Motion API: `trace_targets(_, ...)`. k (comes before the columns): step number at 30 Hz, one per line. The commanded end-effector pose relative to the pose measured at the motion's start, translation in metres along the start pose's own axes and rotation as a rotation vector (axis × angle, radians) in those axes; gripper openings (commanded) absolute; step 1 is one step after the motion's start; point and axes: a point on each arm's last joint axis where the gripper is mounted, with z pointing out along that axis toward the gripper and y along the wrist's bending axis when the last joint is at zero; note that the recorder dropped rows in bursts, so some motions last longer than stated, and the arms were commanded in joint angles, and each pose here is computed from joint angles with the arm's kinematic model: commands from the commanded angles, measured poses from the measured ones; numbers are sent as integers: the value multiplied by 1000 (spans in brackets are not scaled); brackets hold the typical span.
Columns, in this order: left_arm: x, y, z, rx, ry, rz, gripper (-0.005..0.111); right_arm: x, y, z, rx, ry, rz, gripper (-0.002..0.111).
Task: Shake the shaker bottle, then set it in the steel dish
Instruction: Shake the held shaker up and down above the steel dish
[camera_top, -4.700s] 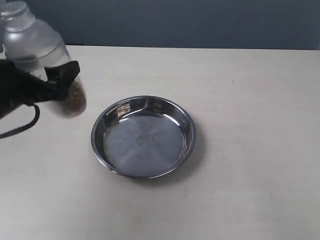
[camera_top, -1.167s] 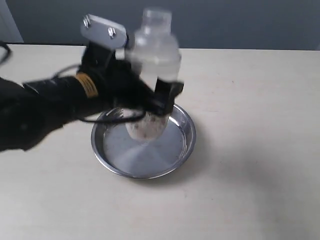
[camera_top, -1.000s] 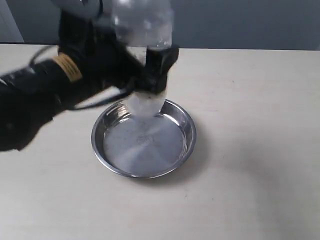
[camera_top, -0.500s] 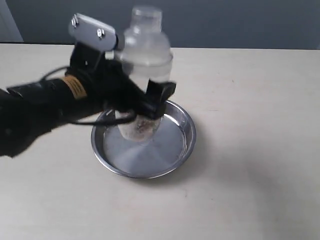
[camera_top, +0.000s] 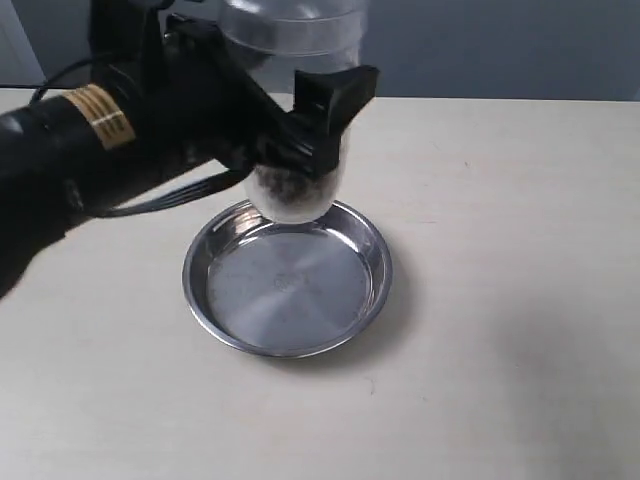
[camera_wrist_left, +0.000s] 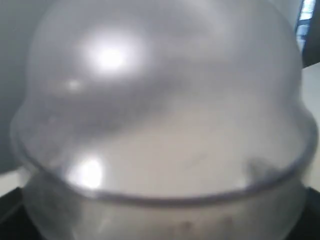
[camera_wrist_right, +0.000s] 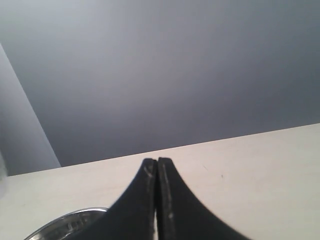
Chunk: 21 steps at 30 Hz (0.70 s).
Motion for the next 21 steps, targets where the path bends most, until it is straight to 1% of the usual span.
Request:
trace_targets(1, 46, 10, 11, -73, 96, -59, 0, 0, 0, 0, -1, -1, -5, -1)
trace_targets(3, -10, 0, -3, -10, -117, -17, 0, 0, -1, 0, 5, -7, -5, -1)
trace_targets(4, -29, -4, -9, 18, -157, 15, 0, 0, -1, 0, 5, -7, -5, -1)
trace_targets(5, -31, -5, -11, 29, -128, 24, 0, 0, 0, 0, 0, -2, -5, -1)
trace_targets(6, -17, -5, -9, 31, -33, 17, 0, 1, 0, 0, -5, 2, -5, -1)
trace_targets(7, 39, 6, -1, -12, 198, -1, 0, 1, 0, 0, -6, 3, -5, -1)
trace_targets(8, 62, 11, 3, -48, 257, -37, 0, 0, 0, 0, -1, -1, -5, -1)
trace_targets(9, 58, 12, 6, -71, 192, -69, 0, 0, 0, 0, 1, -3, -5, -1)
trace_targets(10, 33, 7, 3, -35, 82, -48, 0, 0, 0, 0, -1, -1, -5, -1)
trace_targets(11, -14, -3, -10, 24, -77, 0, 0, 0, 0, 0, 3, -5, -5, -1)
trace_targets(12, -27, -4, -15, 37, -108, 29, 0, 0, 0, 0, 3, -5, -5, -1)
trace_targets(13, -3, 1, -11, 9, 19, 9, 0, 0, 0, 0, 1, -3, -5, -1)
trace_targets(14, 23, 7, -8, -21, 109, 1, 0, 0, 0, 0, 1, -3, -5, -1)
trace_targets(15, 62, 17, -1, -96, 209, -73, 0, 0, 0, 0, 1, -3, -5, -1)
trace_targets(16, 45, 16, -1, -96, 104, -100, 0, 0, 0, 0, 0, -2, -5, -1)
trace_targets(17, 7, 8, -8, -41, -61, -56, 0, 0, 0, 0, 0, -2, -5, -1)
trace_targets(18, -31, 0, -18, 18, -167, 16, 0, 0, 0, 0, 3, -5, -5, -1)
trace_targets(19, -34, -1, -22, 29, -126, 23, 0, 0, 0, 0, 3, -5, -5, -1)
trace_targets(20, 7, 2, -14, 9, 78, 10, 0, 0, 0, 0, 0, -2, -5, -1)
trace_targets(21, 51, 10, -9, -33, 220, -10, 0, 0, 0, 0, 0, -2, -5, -1)
